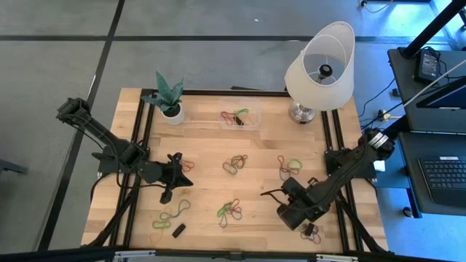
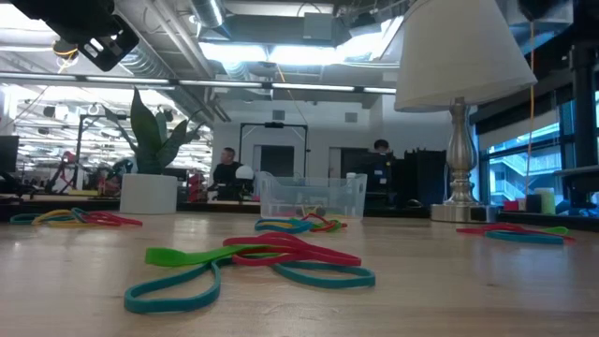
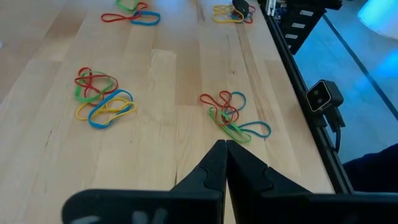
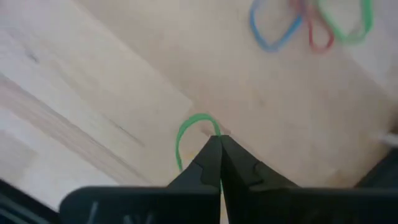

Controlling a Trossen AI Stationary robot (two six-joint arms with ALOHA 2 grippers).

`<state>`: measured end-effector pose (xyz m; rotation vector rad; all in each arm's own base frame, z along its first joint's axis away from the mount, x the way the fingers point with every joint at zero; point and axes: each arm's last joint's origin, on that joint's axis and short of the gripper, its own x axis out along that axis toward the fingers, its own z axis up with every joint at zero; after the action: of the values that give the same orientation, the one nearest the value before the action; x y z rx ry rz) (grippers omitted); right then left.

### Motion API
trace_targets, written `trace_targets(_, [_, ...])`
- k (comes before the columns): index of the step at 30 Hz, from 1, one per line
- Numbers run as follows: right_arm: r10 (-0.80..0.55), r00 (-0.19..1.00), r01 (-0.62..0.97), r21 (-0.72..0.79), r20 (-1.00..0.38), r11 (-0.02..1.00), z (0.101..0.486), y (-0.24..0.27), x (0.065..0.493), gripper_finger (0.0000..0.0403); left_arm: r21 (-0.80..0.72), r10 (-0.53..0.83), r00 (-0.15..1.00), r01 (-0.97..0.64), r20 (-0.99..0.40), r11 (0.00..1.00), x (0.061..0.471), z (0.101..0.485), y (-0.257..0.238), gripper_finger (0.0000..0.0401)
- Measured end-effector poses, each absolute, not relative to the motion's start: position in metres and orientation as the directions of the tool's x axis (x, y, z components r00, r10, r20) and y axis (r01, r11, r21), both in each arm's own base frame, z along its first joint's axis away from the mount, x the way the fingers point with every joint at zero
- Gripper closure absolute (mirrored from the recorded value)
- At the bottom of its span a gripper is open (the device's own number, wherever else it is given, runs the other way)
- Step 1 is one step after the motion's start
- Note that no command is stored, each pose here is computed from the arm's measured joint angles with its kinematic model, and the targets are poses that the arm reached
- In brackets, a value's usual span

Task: Pick and place rubber bands into bin
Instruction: Put the green rubber band into the transparent bin

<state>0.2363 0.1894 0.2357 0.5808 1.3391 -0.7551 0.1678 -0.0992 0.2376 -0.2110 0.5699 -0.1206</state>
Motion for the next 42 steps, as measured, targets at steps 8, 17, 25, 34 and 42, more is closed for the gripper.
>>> trace_targets(8, [-0.247,0.246,0.769,0.034,-0.937,0.639,0.270,0.159,0.275,0.0401,-0.236,-0.091,0.854,-0.039,-0.513,0.971,0.172,0.238,-0.091,0.0395])
trace_targets(17, [-0.300,0.429,0.671,0.079,-0.852,0.737,0.304,0.084,0.332,0.0401,-0.136,-0.010,0.853,-0.071,-0.522,0.988,0.184,0.238,-0.065,0.0395])
trace_targets(25, [-0.312,0.643,0.531,0.114,-0.700,0.839,0.328,-0.009,0.371,0.0402,-0.067,0.099,0.845,-0.157,-0.525,0.985,0.192,0.238,-0.035,0.0395])
trace_targets(34, [-0.268,0.740,0.430,0.128,-0.617,0.894,0.326,-0.106,0.386,0.0402,-0.087,0.154,0.858,-0.225,-0.490,0.971,0.199,0.242,-0.001,0.0395])
trace_targets(42, [-0.253,0.517,0.428,-0.009,-0.818,0.904,0.281,-0.160,0.416,0.0403,-0.141,0.284,0.841,-0.384,-0.460,0.912,0.199,0.244,0.011,0.0395])
